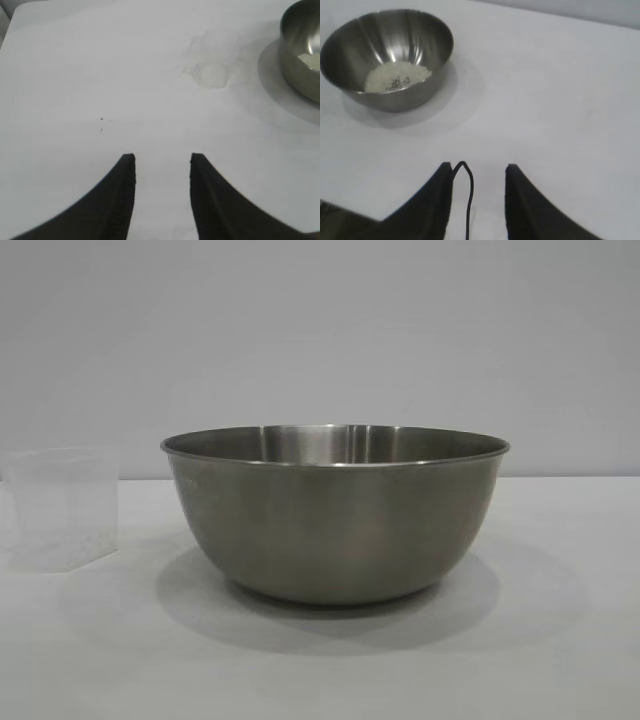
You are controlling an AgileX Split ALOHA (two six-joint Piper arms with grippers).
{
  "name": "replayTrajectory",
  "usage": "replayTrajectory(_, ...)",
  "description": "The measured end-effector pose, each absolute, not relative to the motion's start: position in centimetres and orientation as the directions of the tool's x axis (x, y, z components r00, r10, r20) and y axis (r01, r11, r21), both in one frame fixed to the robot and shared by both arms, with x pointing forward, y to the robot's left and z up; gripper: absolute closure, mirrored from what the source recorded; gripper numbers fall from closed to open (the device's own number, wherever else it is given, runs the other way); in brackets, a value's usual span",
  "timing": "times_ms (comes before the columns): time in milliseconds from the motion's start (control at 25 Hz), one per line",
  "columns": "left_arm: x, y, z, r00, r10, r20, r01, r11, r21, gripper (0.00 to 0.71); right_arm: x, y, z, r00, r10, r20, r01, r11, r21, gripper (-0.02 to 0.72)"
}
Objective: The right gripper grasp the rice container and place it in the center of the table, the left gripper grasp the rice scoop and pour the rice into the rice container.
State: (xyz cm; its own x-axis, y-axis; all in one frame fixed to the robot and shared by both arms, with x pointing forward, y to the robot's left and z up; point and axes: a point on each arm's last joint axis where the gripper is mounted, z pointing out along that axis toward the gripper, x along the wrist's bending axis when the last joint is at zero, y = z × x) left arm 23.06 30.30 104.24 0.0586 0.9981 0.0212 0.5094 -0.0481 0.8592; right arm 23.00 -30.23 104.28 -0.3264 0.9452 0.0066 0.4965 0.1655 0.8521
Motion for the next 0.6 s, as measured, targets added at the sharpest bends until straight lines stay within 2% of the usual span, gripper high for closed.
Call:
replayTrajectory(200,23.03,30.32,104.24,0.058,0.998,0.023,0.507,-0.049,0.86,0.49,22.9,-30.07,104.23,-0.143,0.99,0.007,0.522,0.069,0.85,0.461)
replayTrajectory(360,23.02,30.3,104.24,0.033,0.999,0.023,0.509,-0.036,0.86,0.49,22.9,-29.94,104.23,-0.039,0.999,0.01,0.527,0.013,0.85,0.461)
replayTrajectory(600,23.02,30.27,104.24,0.006,1.0,0.023,0.509,-0.022,0.86,0.49,22.91,-29.86,104.23,0.028,1.0,0.01,0.526,-0.023,0.85,0.461)
